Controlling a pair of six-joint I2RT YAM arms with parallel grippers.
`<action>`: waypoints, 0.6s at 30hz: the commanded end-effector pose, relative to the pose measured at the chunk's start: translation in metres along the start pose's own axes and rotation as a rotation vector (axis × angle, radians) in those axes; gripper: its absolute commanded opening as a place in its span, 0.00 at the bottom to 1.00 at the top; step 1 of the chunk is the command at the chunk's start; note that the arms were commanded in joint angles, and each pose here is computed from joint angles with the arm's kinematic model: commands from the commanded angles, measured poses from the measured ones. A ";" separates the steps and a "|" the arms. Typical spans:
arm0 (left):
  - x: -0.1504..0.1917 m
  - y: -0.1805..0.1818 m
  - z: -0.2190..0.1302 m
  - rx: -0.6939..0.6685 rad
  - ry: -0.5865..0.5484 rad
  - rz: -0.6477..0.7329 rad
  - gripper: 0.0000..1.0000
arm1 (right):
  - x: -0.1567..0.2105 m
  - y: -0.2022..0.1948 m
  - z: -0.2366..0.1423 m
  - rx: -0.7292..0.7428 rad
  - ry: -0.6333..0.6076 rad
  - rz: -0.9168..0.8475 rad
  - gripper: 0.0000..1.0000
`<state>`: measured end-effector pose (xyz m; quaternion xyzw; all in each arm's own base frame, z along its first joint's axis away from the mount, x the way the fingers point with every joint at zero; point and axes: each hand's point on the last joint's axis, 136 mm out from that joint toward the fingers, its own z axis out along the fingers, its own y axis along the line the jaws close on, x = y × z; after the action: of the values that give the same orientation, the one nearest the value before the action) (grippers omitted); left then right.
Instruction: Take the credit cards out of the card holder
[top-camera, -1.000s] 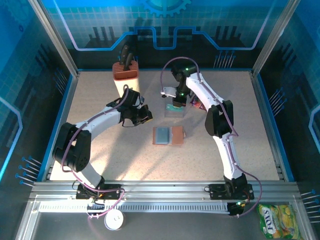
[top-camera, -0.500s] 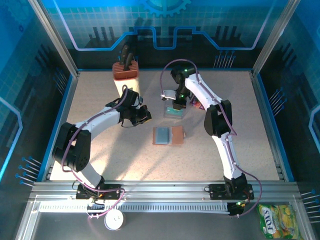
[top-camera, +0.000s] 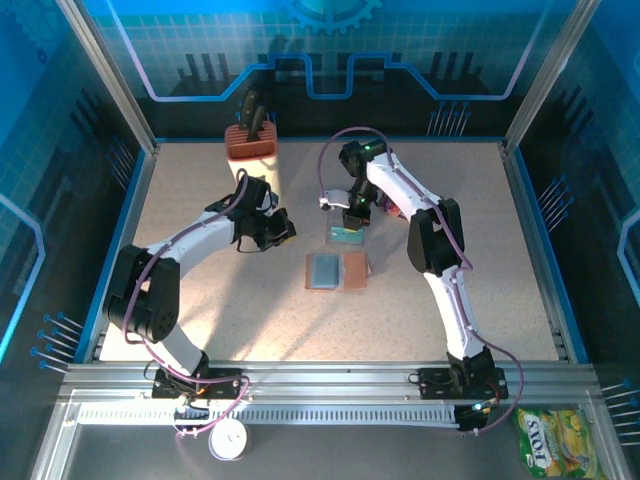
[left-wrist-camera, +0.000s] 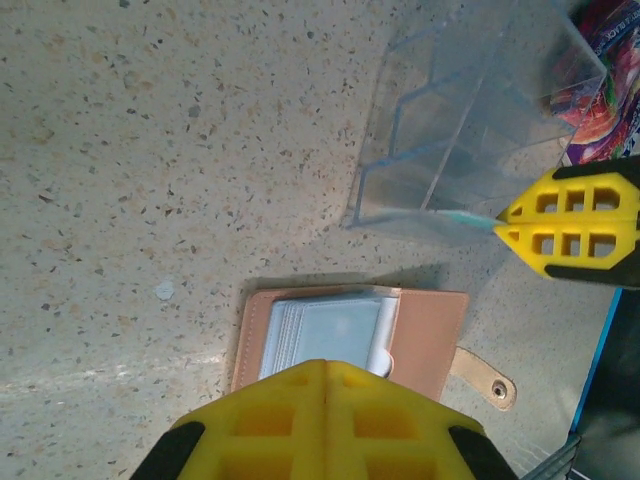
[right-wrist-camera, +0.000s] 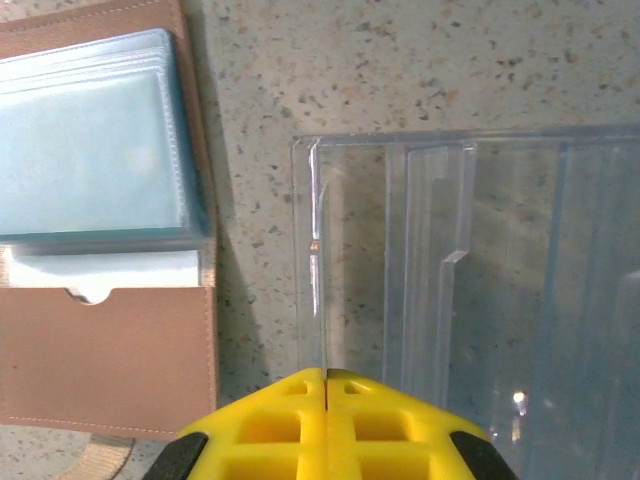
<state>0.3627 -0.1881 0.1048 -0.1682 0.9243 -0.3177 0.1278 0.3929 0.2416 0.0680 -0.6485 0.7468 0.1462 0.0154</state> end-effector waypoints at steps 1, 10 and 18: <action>-0.004 -0.011 -0.010 0.027 -0.008 0.024 0.05 | 0.002 0.027 0.009 -0.106 0.014 -0.006 0.00; -0.005 -0.012 -0.004 0.036 0.004 0.019 0.05 | 0.000 0.025 0.016 -0.115 0.019 0.001 0.13; -0.008 -0.014 0.000 0.038 0.012 0.018 0.06 | -0.011 0.015 -0.014 -0.027 -0.025 0.002 0.32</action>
<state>0.3667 -0.1913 0.1063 -0.1660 0.9231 -0.3232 0.1259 0.3815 0.2460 0.0681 -0.6457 0.7455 0.1649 0.0004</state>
